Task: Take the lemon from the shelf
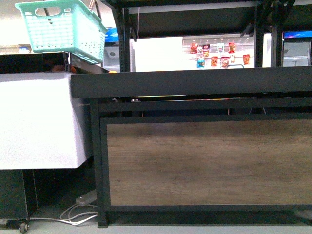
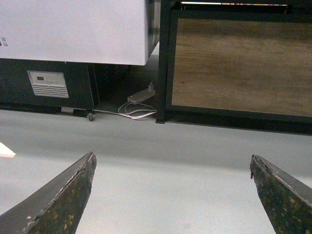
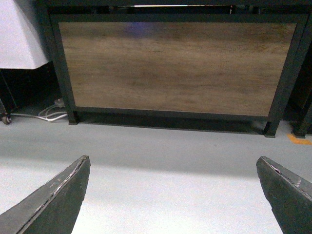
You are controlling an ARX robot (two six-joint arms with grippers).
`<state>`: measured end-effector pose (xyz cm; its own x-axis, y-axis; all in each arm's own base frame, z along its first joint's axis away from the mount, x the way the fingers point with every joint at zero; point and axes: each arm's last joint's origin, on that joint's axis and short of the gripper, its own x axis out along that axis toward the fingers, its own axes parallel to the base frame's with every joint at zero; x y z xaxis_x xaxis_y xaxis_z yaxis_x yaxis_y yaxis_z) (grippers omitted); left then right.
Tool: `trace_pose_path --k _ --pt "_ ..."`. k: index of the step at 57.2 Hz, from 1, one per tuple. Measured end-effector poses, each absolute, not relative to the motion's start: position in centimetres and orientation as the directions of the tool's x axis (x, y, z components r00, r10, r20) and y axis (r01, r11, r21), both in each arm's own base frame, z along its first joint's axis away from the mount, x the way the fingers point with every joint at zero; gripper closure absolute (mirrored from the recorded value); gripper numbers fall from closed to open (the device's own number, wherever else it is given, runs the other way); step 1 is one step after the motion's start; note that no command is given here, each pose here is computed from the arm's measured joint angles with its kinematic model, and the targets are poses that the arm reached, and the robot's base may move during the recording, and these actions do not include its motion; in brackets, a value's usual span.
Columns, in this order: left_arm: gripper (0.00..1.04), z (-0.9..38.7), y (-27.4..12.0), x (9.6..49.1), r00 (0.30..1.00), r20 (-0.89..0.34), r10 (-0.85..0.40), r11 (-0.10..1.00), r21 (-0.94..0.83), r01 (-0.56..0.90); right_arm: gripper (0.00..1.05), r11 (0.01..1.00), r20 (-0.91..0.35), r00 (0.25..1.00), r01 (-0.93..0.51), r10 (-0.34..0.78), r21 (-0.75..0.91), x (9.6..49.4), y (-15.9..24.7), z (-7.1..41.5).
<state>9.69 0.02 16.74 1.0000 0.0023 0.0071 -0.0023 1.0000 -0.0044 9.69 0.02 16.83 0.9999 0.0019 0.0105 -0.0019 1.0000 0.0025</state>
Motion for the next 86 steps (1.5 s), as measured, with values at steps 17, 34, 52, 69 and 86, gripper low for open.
trace_pose_path --k 17,34,52,69,86 --pt "0.08 16.74 0.02 9.69 1.0 0.007 0.002 1.0 -0.004 -0.002 0.02 1.0 0.01 1.0 -0.002 0.002 0.003 9.69 0.02 16.83" --pt "0.08 16.74 0.02 9.69 1.0 0.007 0.002 1.0 -0.004 -0.002 0.02 1.0 0.01 1.0 -0.002 0.002 0.002 9.69 0.02 16.83" --pt "0.08 16.74 0.02 9.69 1.0 0.007 0.002 1.0 -0.004 -0.002 0.02 1.0 0.01 1.0 -0.002 0.002 0.002 9.69 0.02 16.83" --pt "0.08 16.75 0.02 9.69 1.0 0.007 0.002 1.0 -0.004 -0.002 0.02 1.0 0.01 1.0 -0.002 0.002 0.002 9.69 0.02 16.83" --pt "0.08 16.75 0.02 9.69 1.0 0.007 0.003 1.0 -0.004 -0.003 0.02 1.0 0.01 1.0 -0.002 0.002 0.003 9.69 0.02 16.83"
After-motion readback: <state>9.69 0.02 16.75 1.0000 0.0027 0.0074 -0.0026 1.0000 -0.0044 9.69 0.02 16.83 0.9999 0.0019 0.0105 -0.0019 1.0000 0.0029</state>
